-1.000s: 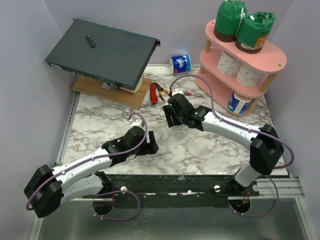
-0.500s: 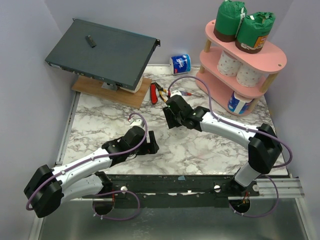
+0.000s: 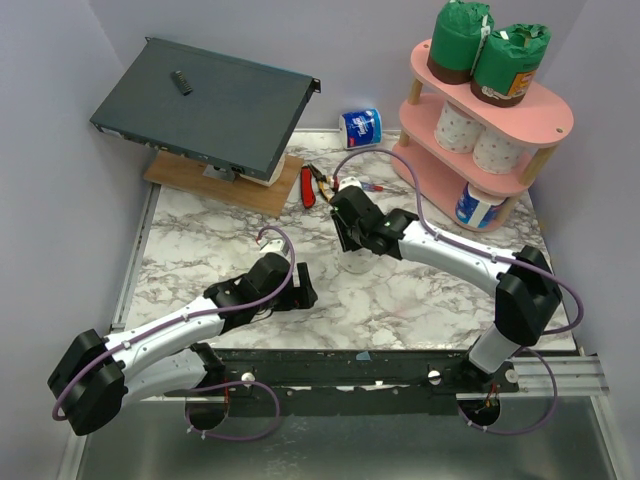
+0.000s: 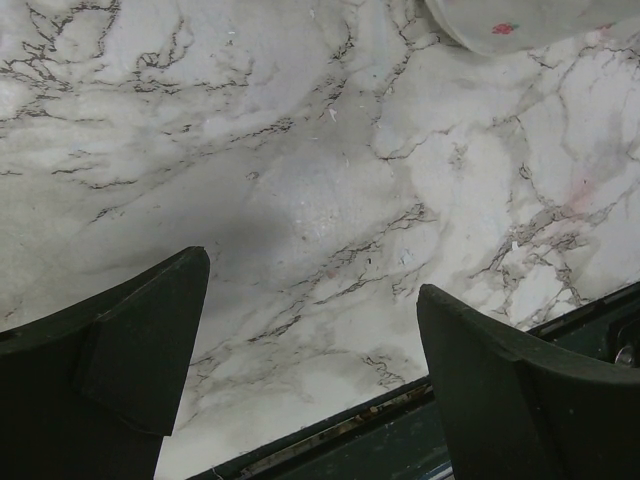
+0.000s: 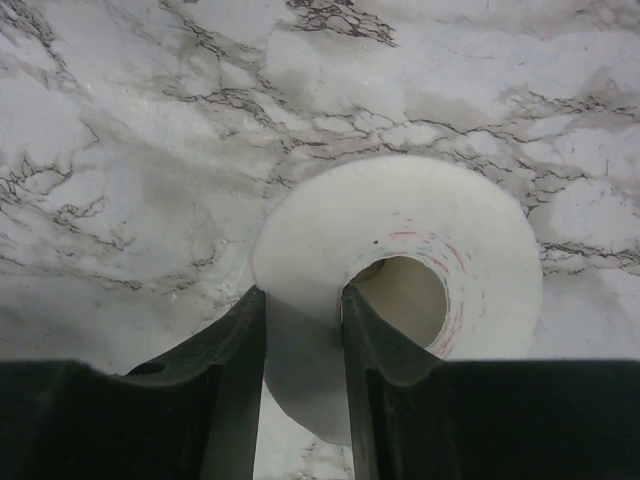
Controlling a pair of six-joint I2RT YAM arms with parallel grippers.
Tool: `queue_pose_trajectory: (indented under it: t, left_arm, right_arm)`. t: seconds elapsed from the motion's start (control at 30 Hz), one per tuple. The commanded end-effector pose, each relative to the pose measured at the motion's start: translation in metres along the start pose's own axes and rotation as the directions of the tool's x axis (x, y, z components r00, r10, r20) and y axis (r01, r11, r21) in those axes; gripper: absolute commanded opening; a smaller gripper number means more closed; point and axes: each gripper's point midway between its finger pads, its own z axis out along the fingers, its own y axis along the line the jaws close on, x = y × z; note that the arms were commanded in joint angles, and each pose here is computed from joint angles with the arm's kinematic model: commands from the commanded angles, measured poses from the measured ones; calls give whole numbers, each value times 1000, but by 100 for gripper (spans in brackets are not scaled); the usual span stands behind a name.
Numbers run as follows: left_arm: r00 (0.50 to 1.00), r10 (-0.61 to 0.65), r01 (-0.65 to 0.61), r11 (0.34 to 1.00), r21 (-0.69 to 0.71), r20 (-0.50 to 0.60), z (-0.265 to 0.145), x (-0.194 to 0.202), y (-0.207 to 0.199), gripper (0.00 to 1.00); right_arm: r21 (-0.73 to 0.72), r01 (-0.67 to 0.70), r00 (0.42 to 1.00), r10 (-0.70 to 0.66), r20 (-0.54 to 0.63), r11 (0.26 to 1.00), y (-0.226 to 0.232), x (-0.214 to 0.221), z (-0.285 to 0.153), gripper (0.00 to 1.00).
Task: Place and organize the paper towels onto the shelf
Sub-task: Pick up the paper towel from the center of the board, then place the paper towel on the shelf.
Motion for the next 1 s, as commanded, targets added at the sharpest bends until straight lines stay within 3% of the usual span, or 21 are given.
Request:
queue_pose_trajectory:
  t: [0.0, 0.23, 0.43, 0.73, 0.97]
  left_arm:
    - [1000, 14, -14, 1000, 24, -5, 0, 2, -4, 90]
    - [1000, 19, -19, 1000, 12, -5, -2, 3, -1, 90]
    - [1000, 28, -28, 1000, 12, 1, -8, 0, 0, 90]
    - [998, 56, -56, 998, 9, -3, -14, -4, -3, 90]
    - [997, 76, -76, 997, -10, -2, -15, -9, -3, 90]
  right_arm:
    - [52, 21, 996, -25, 83, 998, -6, -36, -14, 30]
    - [158, 40, 980, -69, 187, 987, -22, -95, -32, 27]
    - [226, -37, 952, -35, 304, 973, -55, -160, -47, 27]
    - [319, -162, 918, 24, 396, 934, -128, -223, -36, 27]
    - [379, -202, 894, 12, 448, 903, -158, -252, -25, 26]
